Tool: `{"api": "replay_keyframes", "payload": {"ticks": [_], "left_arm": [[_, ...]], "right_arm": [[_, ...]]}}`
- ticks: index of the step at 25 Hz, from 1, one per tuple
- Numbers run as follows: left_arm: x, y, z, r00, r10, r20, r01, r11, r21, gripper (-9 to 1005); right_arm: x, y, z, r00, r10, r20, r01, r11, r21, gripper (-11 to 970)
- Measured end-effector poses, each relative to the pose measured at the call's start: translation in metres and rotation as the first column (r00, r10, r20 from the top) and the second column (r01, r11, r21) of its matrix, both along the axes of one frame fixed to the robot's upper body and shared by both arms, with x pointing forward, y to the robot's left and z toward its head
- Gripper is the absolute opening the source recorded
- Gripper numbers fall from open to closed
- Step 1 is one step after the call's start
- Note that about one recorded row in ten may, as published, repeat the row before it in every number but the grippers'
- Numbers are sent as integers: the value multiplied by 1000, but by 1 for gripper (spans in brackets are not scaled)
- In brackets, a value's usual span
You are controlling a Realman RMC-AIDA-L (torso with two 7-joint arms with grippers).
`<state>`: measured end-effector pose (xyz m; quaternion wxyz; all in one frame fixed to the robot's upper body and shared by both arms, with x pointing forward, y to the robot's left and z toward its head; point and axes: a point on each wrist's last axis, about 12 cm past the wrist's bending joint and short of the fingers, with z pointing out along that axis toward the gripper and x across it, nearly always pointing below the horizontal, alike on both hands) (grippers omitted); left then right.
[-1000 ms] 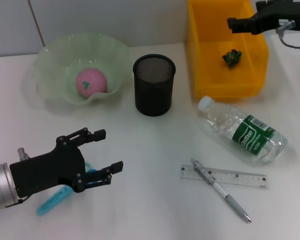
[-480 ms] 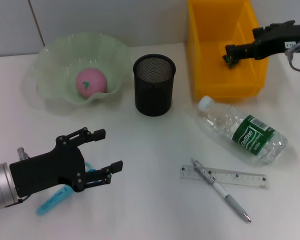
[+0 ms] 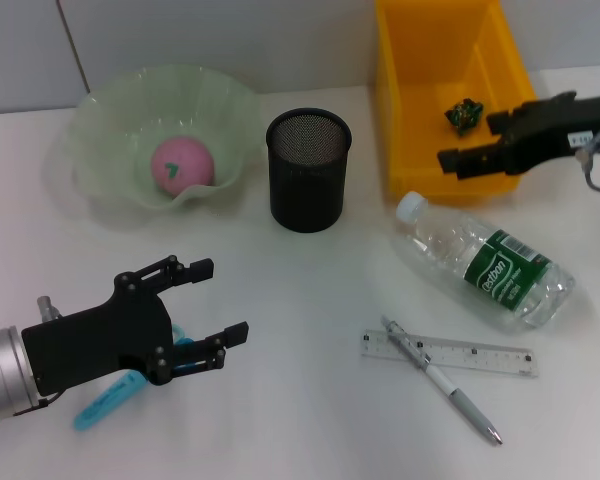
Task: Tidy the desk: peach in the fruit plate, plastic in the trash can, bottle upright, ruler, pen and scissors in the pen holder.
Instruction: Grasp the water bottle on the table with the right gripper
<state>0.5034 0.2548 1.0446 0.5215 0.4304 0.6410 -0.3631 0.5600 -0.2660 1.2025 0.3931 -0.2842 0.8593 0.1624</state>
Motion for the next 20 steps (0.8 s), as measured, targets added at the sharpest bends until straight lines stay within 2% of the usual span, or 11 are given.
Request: {"api": "replay_keyframes", "payload": {"ticks": [11, 20], "left_arm": [[0, 0, 0, 1000, 0, 2, 0, 1000, 1, 832], [1, -3, 0, 1000, -4, 7, 4, 1000, -1, 831]], "right_arm": [[-23, 2, -1, 990, 83, -111, -83, 997, 4, 840], [-25, -1, -4, 983, 95, -157, -100, 995, -24, 840]]}}
